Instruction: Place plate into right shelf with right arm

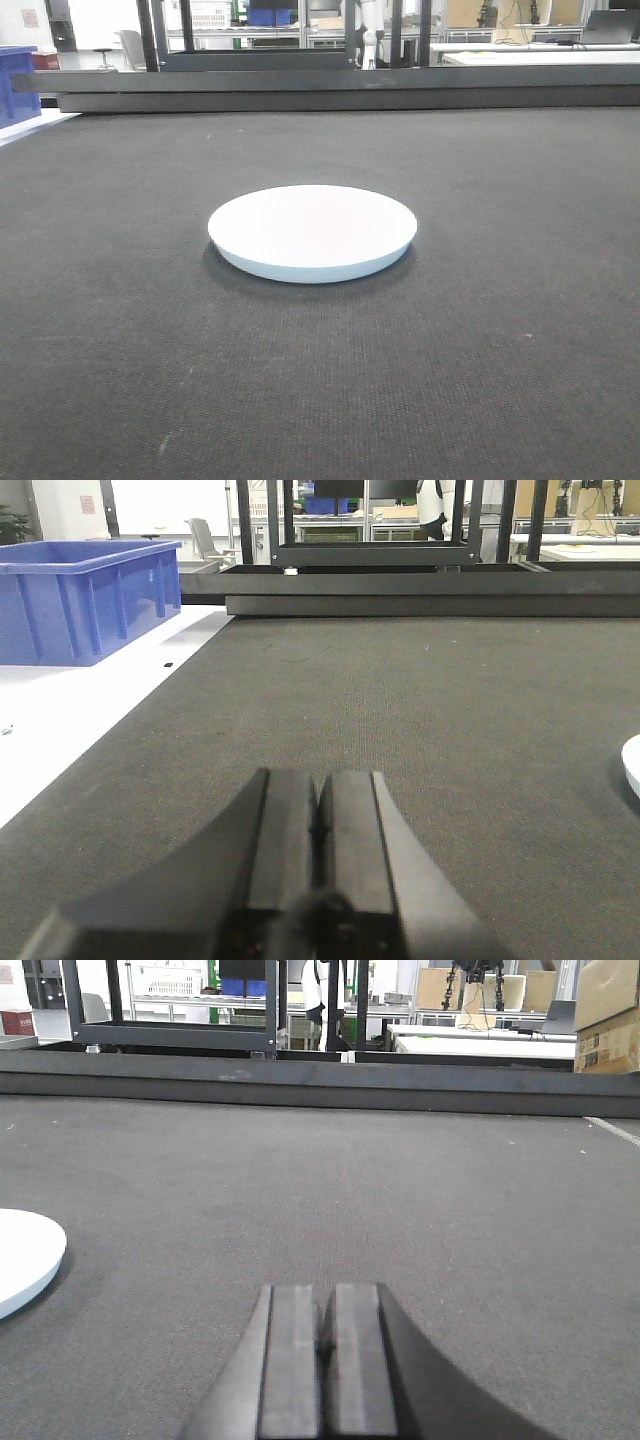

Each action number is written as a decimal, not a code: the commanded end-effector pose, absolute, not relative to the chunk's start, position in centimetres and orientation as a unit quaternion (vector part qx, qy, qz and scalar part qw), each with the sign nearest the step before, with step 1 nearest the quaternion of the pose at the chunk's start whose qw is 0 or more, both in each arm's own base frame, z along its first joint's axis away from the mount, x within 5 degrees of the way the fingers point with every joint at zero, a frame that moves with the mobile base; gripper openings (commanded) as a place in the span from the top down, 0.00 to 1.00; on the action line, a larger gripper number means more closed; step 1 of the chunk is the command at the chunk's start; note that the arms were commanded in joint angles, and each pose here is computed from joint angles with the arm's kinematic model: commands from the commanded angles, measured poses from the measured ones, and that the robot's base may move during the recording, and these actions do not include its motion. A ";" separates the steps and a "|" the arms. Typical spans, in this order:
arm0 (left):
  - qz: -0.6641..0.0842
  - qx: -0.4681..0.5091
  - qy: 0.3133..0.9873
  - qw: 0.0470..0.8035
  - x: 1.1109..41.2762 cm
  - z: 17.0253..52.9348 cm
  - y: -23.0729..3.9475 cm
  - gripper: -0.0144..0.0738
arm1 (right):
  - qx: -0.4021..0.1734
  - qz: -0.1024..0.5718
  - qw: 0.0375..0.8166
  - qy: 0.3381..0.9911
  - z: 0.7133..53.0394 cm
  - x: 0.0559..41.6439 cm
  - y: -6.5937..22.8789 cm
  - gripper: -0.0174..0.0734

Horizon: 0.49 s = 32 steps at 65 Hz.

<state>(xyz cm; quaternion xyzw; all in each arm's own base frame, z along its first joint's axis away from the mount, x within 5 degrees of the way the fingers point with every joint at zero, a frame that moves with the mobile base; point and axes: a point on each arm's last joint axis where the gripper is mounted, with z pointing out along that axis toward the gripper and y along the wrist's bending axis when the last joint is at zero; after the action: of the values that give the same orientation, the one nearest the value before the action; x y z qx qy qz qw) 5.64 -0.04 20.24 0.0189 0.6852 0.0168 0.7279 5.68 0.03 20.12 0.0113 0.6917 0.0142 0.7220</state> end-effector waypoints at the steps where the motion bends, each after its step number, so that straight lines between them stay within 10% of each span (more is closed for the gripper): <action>1: 0.019 0.013 0.653 0.757 5.5 20.7 0.1 0.89 | 0.011 0.010 0.759 0.651 21.3 5.5 0.0 0.75; 32: 0.019 0.013 0.653 0.757 5.5 20.7 0.1 0.89 | 0.011 0.010 0.760 0.650 21.3 5.4 0.0 0.75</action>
<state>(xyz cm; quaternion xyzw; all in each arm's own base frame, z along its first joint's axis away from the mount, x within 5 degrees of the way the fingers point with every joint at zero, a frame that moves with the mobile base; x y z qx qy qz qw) 5.64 -0.04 20.24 0.0189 0.6852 0.0168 0.7279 5.68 0.03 20.12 0.0113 0.6917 0.0142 0.7220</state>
